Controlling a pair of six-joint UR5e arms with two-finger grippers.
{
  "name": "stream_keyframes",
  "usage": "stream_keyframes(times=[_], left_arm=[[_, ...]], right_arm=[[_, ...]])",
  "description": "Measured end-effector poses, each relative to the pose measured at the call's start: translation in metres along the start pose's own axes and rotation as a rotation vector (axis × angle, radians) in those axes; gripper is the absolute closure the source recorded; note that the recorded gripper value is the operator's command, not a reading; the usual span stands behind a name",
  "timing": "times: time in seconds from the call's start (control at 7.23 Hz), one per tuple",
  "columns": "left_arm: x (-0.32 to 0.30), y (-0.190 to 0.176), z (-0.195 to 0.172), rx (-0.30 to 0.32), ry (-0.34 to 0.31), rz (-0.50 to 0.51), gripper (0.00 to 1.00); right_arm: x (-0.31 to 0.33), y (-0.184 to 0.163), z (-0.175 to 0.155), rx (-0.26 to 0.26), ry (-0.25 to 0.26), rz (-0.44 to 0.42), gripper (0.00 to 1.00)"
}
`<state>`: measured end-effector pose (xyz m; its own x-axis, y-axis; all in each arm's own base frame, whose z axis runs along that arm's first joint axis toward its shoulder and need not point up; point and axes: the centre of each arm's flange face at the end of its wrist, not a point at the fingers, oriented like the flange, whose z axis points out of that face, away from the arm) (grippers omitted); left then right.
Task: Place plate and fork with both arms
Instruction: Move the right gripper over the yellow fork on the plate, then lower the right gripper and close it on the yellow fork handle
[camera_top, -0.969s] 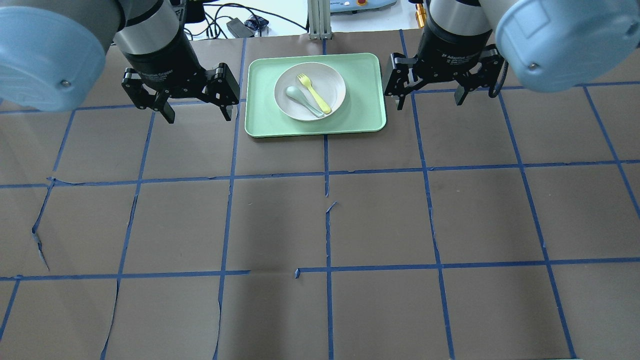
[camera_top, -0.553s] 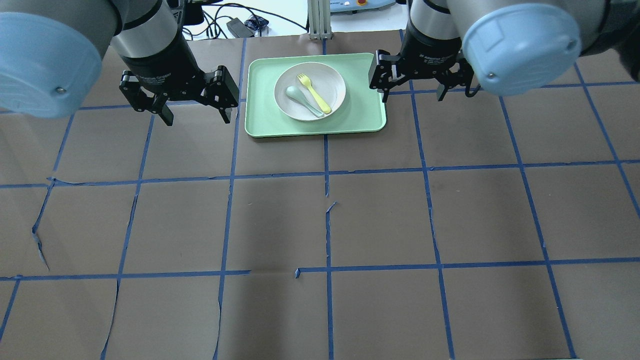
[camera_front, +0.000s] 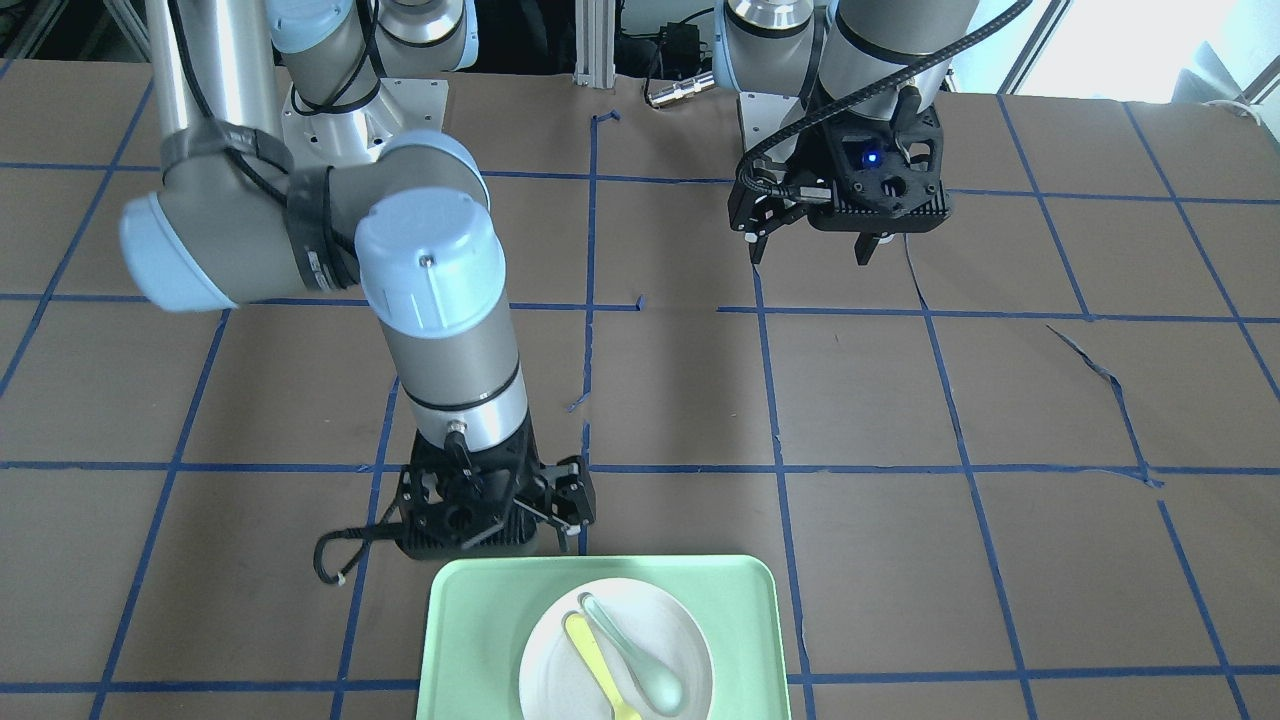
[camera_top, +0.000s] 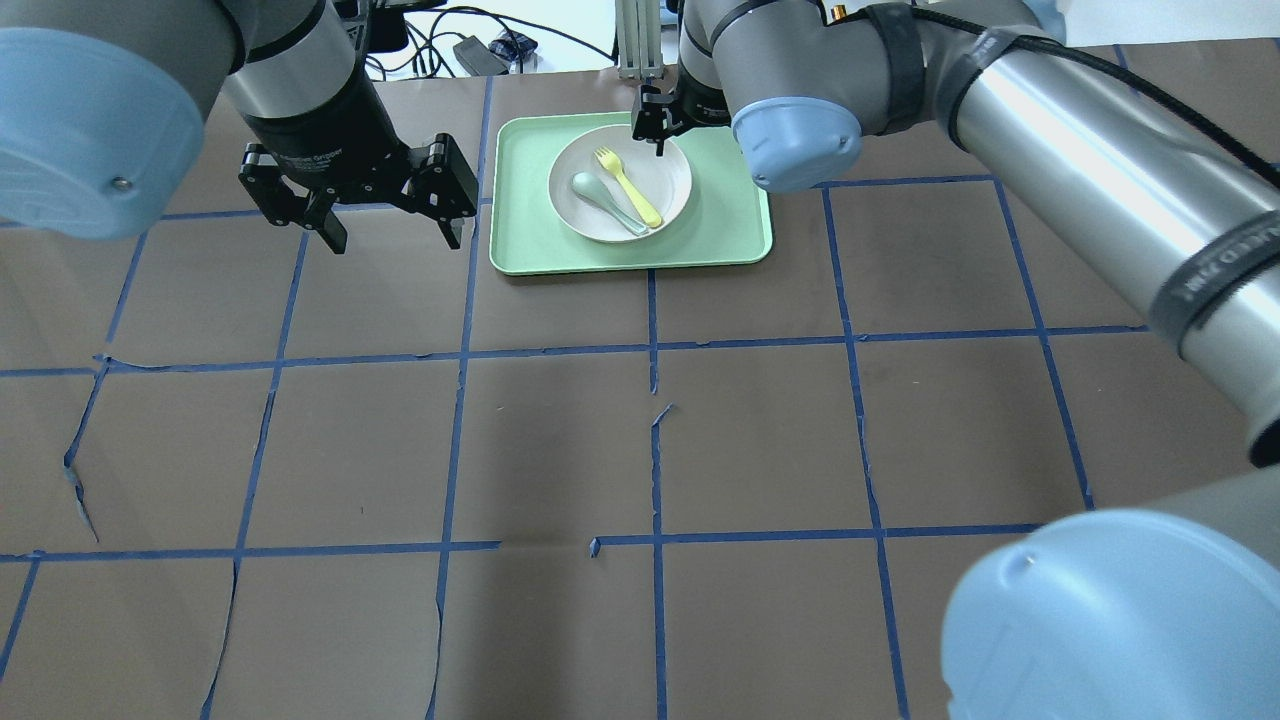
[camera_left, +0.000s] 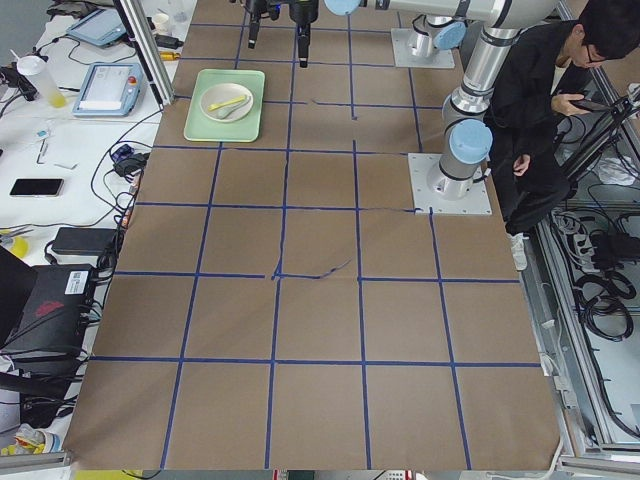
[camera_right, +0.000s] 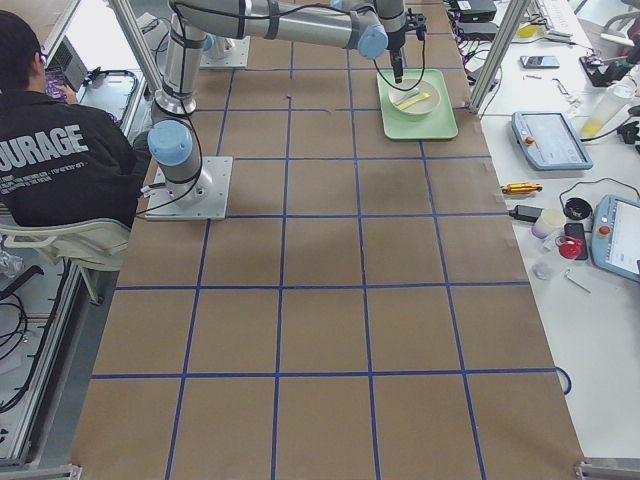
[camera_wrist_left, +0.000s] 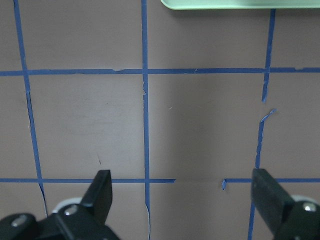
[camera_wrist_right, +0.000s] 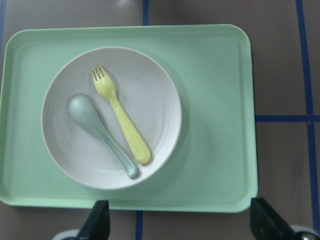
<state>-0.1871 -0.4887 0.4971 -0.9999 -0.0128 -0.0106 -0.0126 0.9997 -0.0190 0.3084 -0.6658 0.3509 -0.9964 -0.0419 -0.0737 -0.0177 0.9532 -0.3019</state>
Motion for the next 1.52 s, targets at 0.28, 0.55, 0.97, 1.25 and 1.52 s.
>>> stream_keyframes(times=[0.28,0.55,0.97,1.25,1.52], left_arm=[[0.000,0.000,0.000,0.000,0.000,0.000,0.00],[0.000,0.000,0.000,0.000,-0.001,0.001,0.00],[-0.001,0.000,0.000,0.000,-0.001,0.000,0.00],[-0.001,0.000,0.000,-0.001,0.000,0.000,0.00],[-0.001,0.000,0.001,-0.001,0.000,0.000,0.00]], right_arm=[[-0.031,-0.028,0.059,0.051,-0.091,-0.129,0.00],[-0.052,-0.020,0.095,0.046,-0.115,-0.350,0.00],[-0.054,-0.006,0.130,0.005,-0.114,-0.588,0.00],[-0.055,-0.011,0.134,0.016,-0.104,-0.671,0.28],[-0.054,-0.015,0.132,0.022,-0.096,-0.672,0.28]])
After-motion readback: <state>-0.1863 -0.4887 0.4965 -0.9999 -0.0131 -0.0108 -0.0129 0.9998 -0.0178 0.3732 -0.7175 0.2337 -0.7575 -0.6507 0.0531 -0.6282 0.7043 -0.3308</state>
